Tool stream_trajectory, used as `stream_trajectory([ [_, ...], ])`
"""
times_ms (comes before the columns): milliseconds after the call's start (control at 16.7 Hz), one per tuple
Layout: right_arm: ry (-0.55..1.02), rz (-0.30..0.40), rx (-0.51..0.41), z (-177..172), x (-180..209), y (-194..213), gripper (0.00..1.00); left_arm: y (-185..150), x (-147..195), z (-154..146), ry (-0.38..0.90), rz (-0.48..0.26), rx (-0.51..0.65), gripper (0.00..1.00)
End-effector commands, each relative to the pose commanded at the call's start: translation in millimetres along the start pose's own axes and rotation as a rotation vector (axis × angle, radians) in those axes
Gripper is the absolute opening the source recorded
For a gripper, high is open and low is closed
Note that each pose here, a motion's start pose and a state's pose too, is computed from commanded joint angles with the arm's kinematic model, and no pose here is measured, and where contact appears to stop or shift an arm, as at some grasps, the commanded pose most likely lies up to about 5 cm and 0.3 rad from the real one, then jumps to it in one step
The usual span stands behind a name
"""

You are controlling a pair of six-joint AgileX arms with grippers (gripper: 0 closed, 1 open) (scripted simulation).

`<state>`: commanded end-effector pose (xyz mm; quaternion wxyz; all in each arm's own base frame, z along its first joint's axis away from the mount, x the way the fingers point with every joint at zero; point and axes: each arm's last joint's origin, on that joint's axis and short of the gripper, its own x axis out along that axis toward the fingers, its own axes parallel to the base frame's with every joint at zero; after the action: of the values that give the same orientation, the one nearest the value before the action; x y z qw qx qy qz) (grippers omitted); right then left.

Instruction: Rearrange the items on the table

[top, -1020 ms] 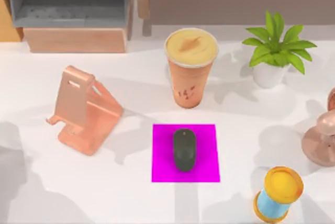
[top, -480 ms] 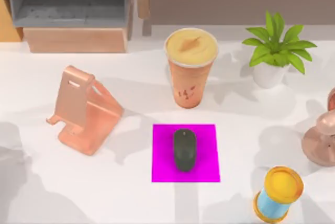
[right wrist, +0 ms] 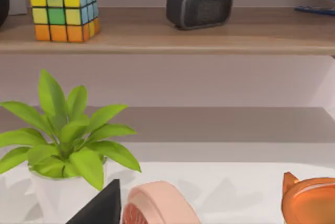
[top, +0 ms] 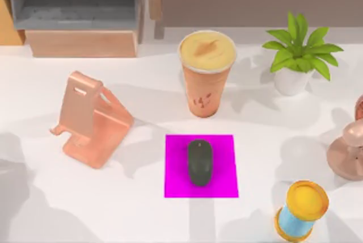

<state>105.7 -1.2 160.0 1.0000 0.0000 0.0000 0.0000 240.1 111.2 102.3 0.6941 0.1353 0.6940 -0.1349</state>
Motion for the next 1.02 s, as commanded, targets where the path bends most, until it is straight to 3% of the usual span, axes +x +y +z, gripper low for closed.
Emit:
stream_trajectory([
  [300, 0.000, 0.000, 0.000, 0, 0, 0, 1.00, 0, 0, 0, 0.000, 0.000, 0.000, 0.00],
  [780, 0.000, 0.000, 0.000, 0, 0, 0, 1.00, -1, -41, 1, -0.019, -0.001, -0.006, 0.00],
  [1020, 0.000, 0.000, 0.000, 0, 0, 0, 1.00, -1, -40, 0, -0.016, -0.003, -0.004, 0.00],
])
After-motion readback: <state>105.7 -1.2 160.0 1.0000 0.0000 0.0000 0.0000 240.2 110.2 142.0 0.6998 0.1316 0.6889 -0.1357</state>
